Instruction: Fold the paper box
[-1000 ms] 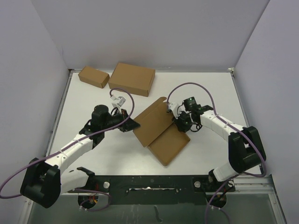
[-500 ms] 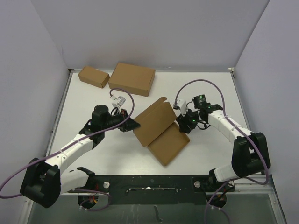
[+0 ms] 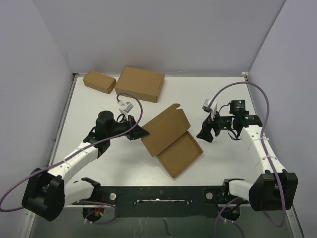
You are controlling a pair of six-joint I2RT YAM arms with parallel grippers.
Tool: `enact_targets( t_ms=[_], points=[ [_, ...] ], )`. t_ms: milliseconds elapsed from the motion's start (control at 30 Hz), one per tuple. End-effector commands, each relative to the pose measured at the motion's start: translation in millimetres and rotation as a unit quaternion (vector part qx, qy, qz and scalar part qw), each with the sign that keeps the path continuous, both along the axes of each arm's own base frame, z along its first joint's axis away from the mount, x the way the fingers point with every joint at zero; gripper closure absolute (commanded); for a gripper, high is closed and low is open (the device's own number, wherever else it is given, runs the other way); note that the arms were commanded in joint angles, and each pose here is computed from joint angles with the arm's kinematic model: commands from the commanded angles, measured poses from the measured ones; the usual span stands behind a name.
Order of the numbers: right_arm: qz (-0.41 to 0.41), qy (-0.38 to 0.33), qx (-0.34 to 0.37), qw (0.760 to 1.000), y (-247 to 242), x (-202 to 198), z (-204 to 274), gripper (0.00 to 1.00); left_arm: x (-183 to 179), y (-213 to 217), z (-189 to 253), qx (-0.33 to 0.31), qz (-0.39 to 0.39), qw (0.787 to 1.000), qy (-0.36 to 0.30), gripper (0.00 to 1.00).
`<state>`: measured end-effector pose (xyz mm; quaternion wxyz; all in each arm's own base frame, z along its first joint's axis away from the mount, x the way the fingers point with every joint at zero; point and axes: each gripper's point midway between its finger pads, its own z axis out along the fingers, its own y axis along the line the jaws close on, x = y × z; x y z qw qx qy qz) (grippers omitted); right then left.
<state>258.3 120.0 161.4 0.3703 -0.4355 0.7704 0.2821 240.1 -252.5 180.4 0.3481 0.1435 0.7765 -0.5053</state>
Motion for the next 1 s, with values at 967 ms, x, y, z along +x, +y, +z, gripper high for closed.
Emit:
enact_targets(
  t_ms=[967],
  points=[
    [0.049,0.036,0.148,0.987,26.9,1.9,90.3,0.01,-18.1,-31.9,84.4,-0.062,-0.153,0.972,-0.167,1.00]
  ],
)
